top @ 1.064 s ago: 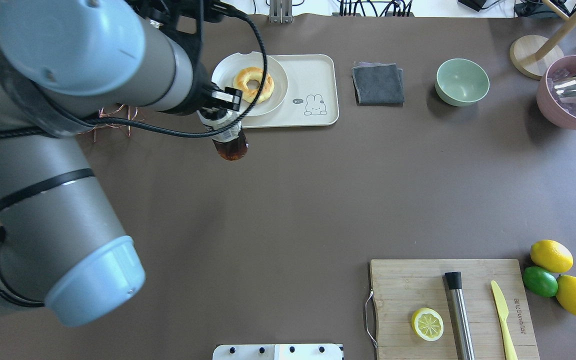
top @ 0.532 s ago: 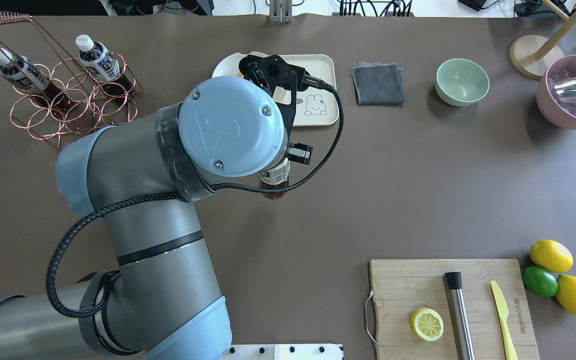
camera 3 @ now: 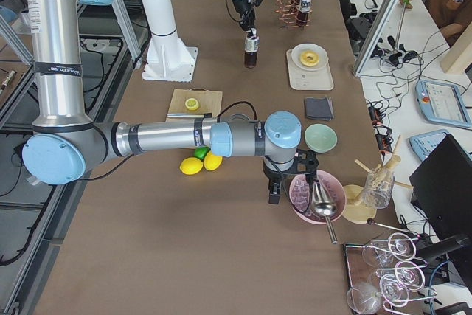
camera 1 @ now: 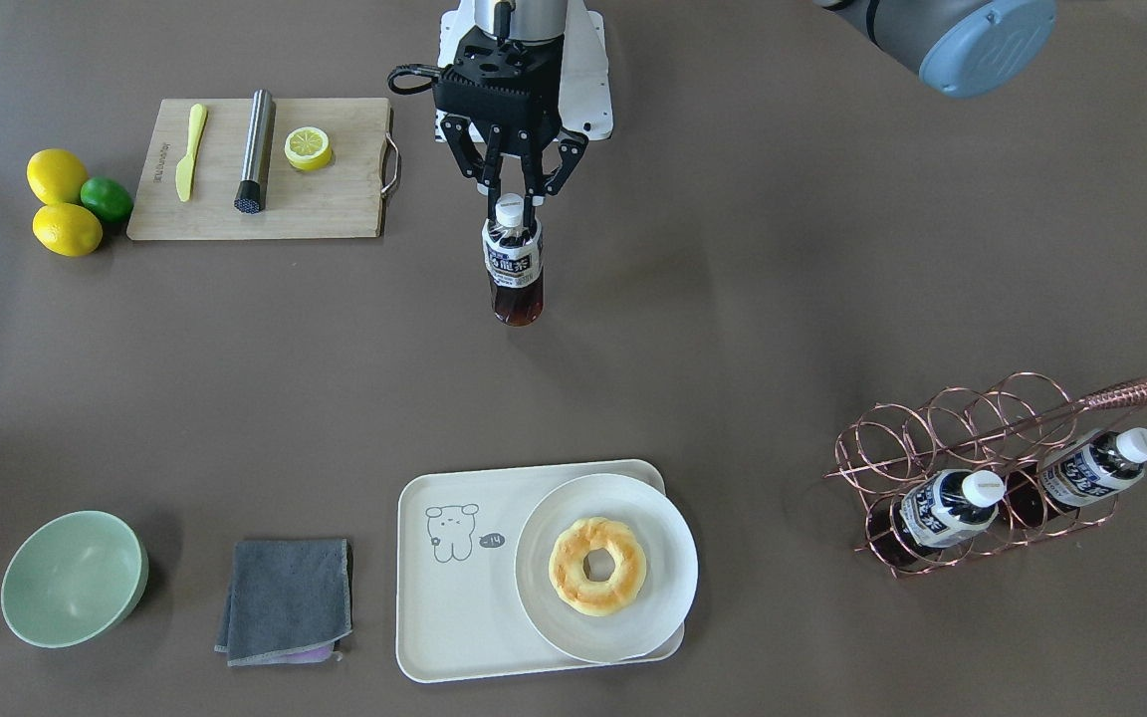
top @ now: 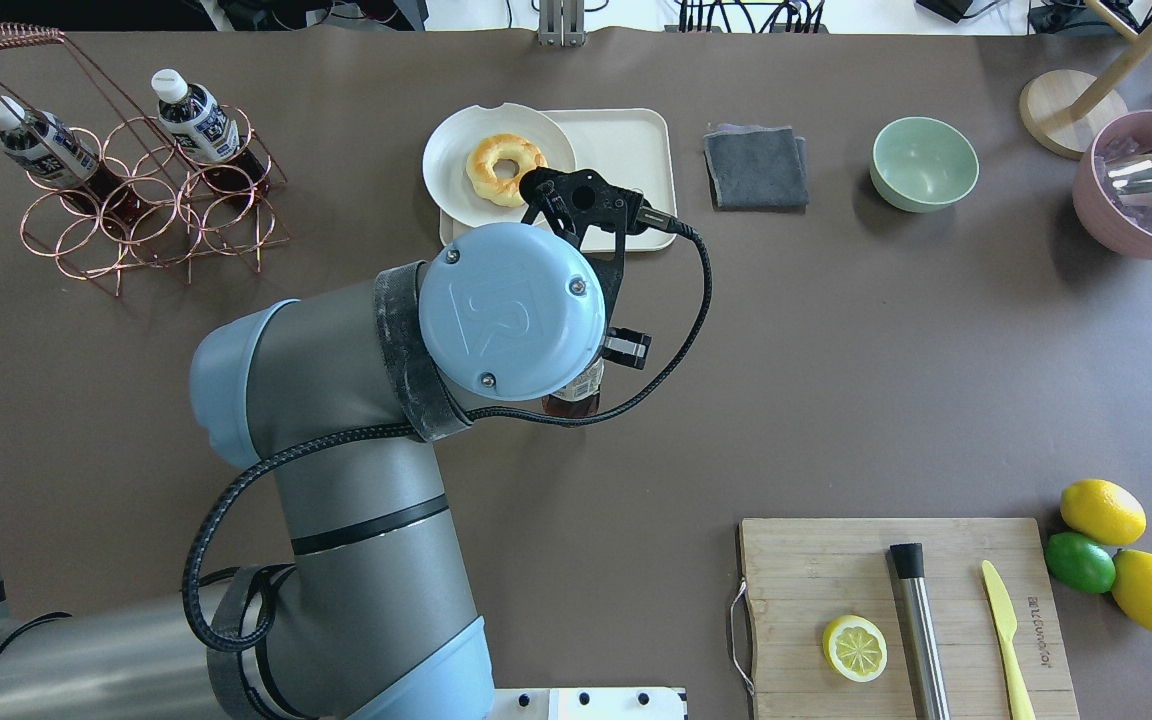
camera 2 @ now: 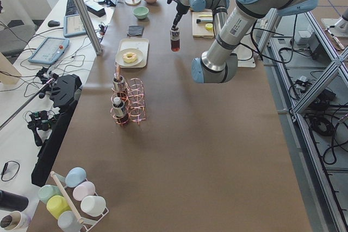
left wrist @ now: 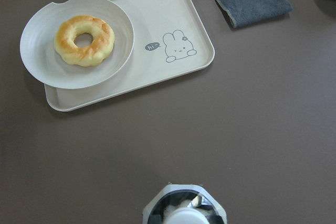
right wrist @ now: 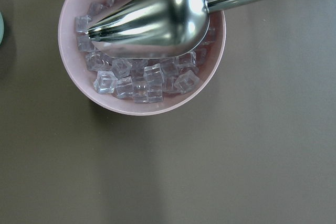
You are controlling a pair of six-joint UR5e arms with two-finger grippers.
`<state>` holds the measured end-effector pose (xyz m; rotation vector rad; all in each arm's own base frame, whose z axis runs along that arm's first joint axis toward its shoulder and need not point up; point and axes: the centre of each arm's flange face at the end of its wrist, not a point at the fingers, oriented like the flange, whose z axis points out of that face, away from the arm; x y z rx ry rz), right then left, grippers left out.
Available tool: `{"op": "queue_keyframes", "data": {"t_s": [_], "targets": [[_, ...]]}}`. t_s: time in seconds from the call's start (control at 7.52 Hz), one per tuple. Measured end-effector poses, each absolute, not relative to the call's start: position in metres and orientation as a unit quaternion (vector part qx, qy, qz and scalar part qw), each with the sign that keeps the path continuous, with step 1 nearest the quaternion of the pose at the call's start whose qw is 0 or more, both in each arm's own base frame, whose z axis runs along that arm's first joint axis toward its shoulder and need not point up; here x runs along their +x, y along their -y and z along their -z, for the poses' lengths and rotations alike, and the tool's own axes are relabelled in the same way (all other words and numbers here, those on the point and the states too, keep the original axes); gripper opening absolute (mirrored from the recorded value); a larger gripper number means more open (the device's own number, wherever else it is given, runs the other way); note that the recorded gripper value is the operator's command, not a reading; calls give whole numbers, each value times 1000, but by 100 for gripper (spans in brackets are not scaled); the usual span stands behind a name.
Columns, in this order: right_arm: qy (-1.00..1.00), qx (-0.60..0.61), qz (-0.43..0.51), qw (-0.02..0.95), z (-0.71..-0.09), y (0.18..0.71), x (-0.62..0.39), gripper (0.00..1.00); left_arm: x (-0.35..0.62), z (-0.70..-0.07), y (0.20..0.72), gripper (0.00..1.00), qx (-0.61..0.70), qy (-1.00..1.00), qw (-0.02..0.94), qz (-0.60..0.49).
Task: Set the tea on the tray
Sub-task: 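Carry the bottle and set it upright on the table near the tray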
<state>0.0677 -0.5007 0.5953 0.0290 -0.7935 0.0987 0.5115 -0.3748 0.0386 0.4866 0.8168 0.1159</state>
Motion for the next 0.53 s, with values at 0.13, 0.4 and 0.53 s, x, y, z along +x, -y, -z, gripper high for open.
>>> {"op": "queue_keyframes", "data": {"t_s": [0.13, 0.4, 0.53], "targets": [[386, 14, -48, 921, -596, 500, 68, 100, 518, -46, 376, 0, 234, -394, 887, -57], [387, 14, -47, 921, -596, 500, 67, 100, 525, -61, 376, 0, 236, -399, 884, -58], [386, 14, -47, 921, -595, 501, 67, 100, 526, -64, 376, 60, 236, -399, 884, -58]]}}
